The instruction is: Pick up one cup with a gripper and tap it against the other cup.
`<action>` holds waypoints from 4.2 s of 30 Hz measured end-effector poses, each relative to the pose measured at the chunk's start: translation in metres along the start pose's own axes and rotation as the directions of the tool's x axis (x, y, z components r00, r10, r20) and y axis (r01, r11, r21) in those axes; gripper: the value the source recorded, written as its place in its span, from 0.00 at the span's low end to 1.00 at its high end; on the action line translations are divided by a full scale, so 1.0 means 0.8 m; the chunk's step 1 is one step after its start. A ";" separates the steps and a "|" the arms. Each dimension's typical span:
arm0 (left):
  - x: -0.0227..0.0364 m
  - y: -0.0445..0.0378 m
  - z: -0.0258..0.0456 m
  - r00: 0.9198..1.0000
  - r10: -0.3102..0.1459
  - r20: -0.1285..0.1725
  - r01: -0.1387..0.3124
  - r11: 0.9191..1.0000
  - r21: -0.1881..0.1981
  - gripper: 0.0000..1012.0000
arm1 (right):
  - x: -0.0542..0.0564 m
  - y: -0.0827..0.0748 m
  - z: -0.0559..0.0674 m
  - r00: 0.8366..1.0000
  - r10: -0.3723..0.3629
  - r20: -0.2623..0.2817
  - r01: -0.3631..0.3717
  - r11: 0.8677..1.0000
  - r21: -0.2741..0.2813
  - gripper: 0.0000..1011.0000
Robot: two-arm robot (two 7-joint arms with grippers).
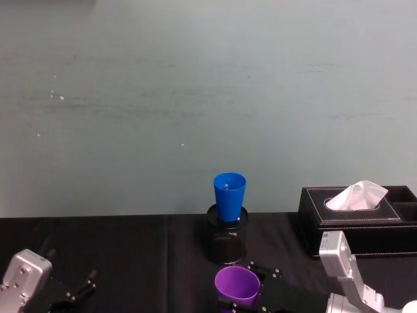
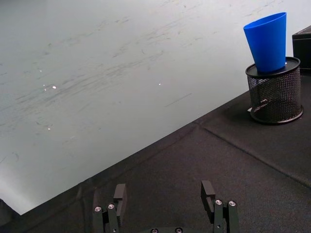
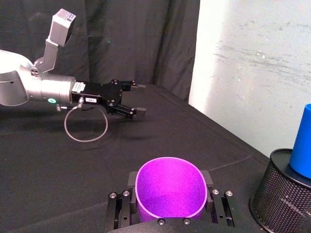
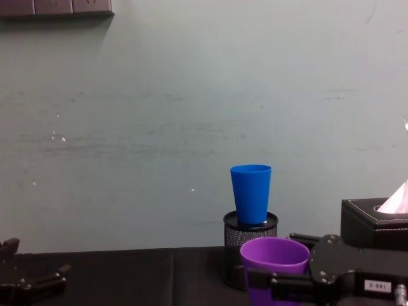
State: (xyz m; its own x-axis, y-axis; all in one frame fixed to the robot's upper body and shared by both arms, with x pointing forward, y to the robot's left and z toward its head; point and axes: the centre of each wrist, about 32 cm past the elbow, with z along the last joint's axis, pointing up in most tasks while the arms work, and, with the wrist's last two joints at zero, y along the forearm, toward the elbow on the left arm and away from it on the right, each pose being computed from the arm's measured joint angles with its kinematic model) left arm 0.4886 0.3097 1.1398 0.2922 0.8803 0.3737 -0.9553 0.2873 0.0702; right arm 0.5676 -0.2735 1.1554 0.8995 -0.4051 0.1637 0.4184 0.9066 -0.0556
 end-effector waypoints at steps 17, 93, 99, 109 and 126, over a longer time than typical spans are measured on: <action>0.0000 0.000 0.0000 1.000 0.000 0.000 0.000 1.000 0.000 0.99 | -0.003 0.003 -0.041 0.999 -0.018 -0.030 0.018 1.000 0.009 0.75; 0.0000 0.000 0.0000 1.000 0.000 0.000 0.000 1.000 0.000 0.99 | -0.009 0.010 -0.043 0.997 -0.073 -0.015 0.074 0.994 0.076 0.99; 0.0000 0.000 0.0000 1.000 0.000 0.000 0.000 1.000 0.000 0.99 | -0.016 0.005 -0.038 0.972 -0.233 0.012 0.231 0.967 0.113 0.99; 0.0000 0.000 0.0000 1.000 0.000 0.000 0.000 1.000 0.000 0.99 | -0.036 -0.001 -0.039 0.842 -0.538 0.037 0.532 0.840 0.103 0.99; 0.0000 0.000 0.0000 1.000 0.000 0.000 0.000 1.000 0.000 0.99 | -0.051 0.011 -0.045 0.664 -0.747 -0.035 0.745 0.664 -0.063 0.99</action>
State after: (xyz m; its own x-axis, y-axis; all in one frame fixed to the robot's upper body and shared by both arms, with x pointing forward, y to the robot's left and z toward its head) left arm 0.4886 0.3096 1.1398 0.2923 0.8803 0.3737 -0.9552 0.2874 0.0703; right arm 0.5389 -0.2528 1.1130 0.2886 -0.9505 0.1155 0.9558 0.2931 0.0234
